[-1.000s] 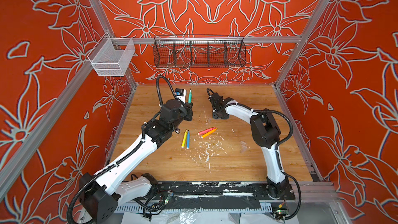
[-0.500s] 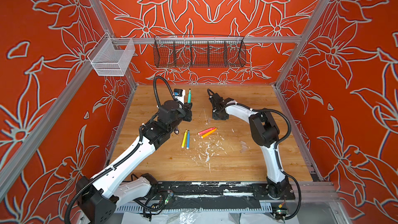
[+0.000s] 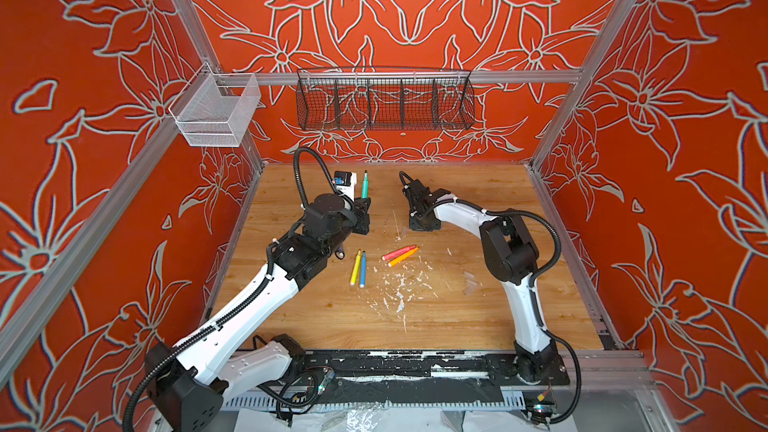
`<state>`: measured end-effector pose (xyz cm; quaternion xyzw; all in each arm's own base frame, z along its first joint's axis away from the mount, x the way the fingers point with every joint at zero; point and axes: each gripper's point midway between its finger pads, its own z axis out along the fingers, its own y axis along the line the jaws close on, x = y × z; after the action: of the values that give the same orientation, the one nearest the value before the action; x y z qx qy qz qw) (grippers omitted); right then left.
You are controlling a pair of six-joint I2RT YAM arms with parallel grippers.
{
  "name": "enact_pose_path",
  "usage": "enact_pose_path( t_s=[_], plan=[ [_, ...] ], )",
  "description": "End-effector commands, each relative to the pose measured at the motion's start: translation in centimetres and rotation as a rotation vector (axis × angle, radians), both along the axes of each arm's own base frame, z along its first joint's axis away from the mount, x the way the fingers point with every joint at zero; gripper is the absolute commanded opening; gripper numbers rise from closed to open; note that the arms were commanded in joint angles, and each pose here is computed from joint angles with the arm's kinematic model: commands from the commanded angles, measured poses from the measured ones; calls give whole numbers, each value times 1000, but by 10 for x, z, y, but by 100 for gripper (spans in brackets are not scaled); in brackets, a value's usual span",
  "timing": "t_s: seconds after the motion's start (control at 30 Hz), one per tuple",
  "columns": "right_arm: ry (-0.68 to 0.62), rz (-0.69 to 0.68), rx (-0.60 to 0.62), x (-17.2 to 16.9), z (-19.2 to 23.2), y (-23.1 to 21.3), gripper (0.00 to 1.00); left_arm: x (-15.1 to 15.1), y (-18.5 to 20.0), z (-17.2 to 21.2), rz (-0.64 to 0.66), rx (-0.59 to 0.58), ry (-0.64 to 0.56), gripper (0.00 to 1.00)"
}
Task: Insert the pens into the pen caps
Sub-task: 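Lower the right gripper and grasp one translucent cap upright, then lift the cap with the right gripper and bring it above the green marker tip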
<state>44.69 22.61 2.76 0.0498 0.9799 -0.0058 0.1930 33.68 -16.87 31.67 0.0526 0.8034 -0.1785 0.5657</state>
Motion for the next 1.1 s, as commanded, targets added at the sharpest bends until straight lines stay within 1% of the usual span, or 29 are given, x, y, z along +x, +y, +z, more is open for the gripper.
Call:
enact_pose_path(
  t_s=[0.0,0.07,0.2,0.37,0.43,0.5,0.57,0.7,0.83,0.93,1.07],
  plan=[
    [66,-25,-57,-11,-23,-14,12,-4,1,3,-7,-20,-9,0],
    [56,-26,-41,-14,-18,-14,9,-4,-1,2,-18,-22,-9,0],
    [-29,-36,45,-23,18,-14,7,-9,-15,6,-98,-55,-25,0],
    [-214,-48,173,-46,101,-27,4,-19,-42,10,-258,-104,-19,0],
    [-299,-53,234,-63,133,-37,4,-23,-51,10,-315,-123,-14,0],
    [-379,-53,291,-80,162,-46,0,-27,-59,12,-362,-144,-8,0],
    [-468,-38,361,-96,193,-52,0,-33,-67,13,-412,-164,-1,0],
    [-646,46,547,-127,261,-51,0,-45,-78,17,-493,-199,5,0],
    [-848,210,762,-158,334,-38,0,-63,-86,25,-583,-255,6,0],
    [-981,318,916,-182,380,-31,0,-74,-88,30,-626,-279,-1,0],
    [-1111,409,1058,-208,416,-28,0,-78,-87,33,-632,-291,-9,0]
  ],
)
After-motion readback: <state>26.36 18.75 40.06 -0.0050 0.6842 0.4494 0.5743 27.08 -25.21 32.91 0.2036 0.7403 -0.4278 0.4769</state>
